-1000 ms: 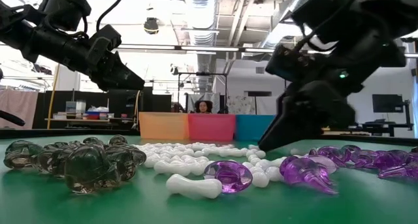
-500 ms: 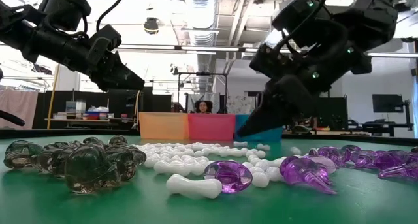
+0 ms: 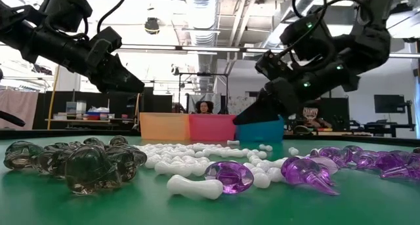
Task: Sort Halloween decoration
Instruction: Put the bone into the blue bin
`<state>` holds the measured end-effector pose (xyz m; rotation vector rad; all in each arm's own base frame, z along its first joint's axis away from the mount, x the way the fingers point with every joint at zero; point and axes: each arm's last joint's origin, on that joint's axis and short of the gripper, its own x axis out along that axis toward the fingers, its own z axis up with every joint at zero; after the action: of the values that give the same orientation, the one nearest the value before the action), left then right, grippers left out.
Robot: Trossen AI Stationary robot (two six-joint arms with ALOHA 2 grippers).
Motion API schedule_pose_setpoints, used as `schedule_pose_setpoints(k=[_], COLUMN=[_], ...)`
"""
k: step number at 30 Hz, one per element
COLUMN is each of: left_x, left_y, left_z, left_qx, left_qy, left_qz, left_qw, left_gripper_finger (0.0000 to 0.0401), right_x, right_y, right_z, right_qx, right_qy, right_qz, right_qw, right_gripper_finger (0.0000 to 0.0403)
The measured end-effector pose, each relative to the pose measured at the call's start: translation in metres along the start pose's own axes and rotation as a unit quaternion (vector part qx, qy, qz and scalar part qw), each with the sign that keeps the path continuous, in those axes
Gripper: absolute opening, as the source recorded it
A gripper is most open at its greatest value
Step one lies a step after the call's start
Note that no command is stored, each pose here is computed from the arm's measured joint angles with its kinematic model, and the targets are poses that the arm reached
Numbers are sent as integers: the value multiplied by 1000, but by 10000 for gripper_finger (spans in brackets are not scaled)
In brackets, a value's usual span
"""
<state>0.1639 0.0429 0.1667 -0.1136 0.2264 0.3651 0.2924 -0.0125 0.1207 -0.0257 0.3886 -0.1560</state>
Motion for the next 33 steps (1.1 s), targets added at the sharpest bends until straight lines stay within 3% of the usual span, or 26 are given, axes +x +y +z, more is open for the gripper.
schedule_pose_setpoints(k=[6,16,33], left_x=[0,0,0], left_y=[0,0,1], left_z=[0,0,0], left_qx=[0,4,3], left_qy=[0,-1,-2], left_qz=[0,5,10], left_qw=[1000,1000,1000], left_gripper_finger=[178,178,178], right_x=[4,11,12], right_y=[-27,-50,-69], right_z=[3,12,13], right_qx=[-8,-43,-1], right_qy=[-6,3,8], right_qz=[4,-5,-33], right_qw=[1000,999,999], right_gripper_finger=[176,176,175])
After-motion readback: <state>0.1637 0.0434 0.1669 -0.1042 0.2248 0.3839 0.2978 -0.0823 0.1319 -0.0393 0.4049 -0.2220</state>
